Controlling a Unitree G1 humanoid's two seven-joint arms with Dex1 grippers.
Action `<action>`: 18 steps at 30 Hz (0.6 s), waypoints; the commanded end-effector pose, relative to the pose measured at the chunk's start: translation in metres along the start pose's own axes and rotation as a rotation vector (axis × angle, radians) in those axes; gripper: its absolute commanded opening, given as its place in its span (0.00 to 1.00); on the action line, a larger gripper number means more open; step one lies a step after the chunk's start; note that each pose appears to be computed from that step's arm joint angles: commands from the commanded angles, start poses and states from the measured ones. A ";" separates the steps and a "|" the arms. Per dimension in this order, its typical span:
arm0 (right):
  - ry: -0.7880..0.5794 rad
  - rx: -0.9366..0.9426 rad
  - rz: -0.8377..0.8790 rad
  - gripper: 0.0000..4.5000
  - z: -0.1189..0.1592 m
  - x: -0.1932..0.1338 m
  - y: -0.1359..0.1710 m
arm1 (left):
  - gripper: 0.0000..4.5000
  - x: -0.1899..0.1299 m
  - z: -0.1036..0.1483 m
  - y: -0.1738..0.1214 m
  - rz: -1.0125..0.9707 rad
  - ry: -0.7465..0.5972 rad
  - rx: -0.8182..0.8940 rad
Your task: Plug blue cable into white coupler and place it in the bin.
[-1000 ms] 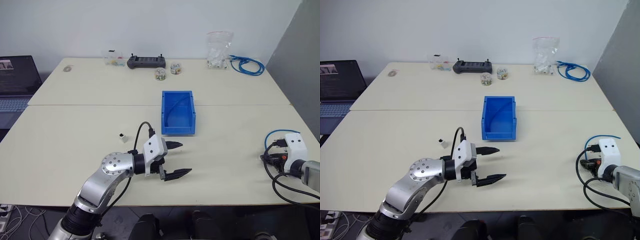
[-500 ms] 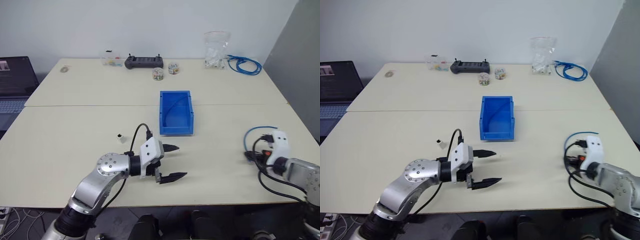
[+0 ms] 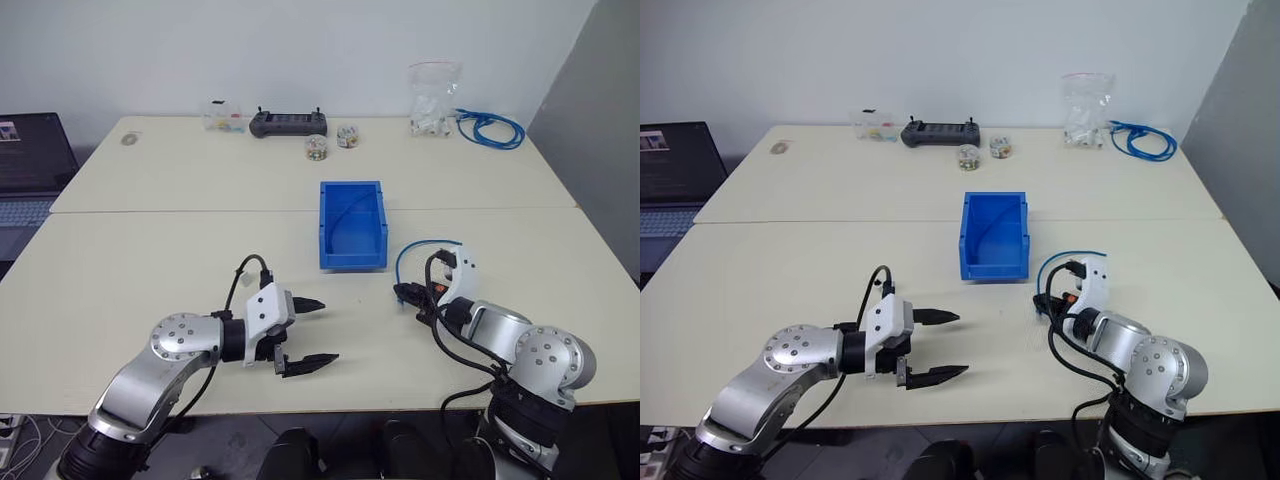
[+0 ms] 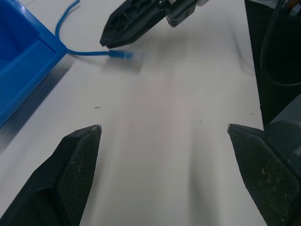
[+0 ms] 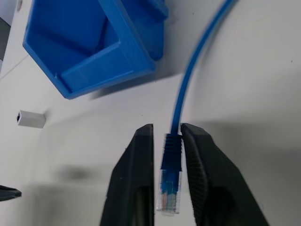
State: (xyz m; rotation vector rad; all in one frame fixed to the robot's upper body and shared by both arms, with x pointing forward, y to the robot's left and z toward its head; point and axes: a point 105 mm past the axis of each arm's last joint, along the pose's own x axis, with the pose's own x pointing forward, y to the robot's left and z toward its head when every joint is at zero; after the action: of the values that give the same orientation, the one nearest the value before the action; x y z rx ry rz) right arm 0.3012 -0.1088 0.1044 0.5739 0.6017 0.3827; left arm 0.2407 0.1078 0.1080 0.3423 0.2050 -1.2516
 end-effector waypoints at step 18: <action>0.105 -1.139 0.486 0.81 0.030 -0.056 0.034 | 1.00 -0.011 0.001 0.011 0.049 -0.010 0.040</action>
State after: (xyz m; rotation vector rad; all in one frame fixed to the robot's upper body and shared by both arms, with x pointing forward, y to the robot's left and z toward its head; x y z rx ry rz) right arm 0.2762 -0.1338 0.1583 -0.3053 0.3570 0.9729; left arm 0.2475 0.1183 0.1074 0.3530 0.1931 -1.2110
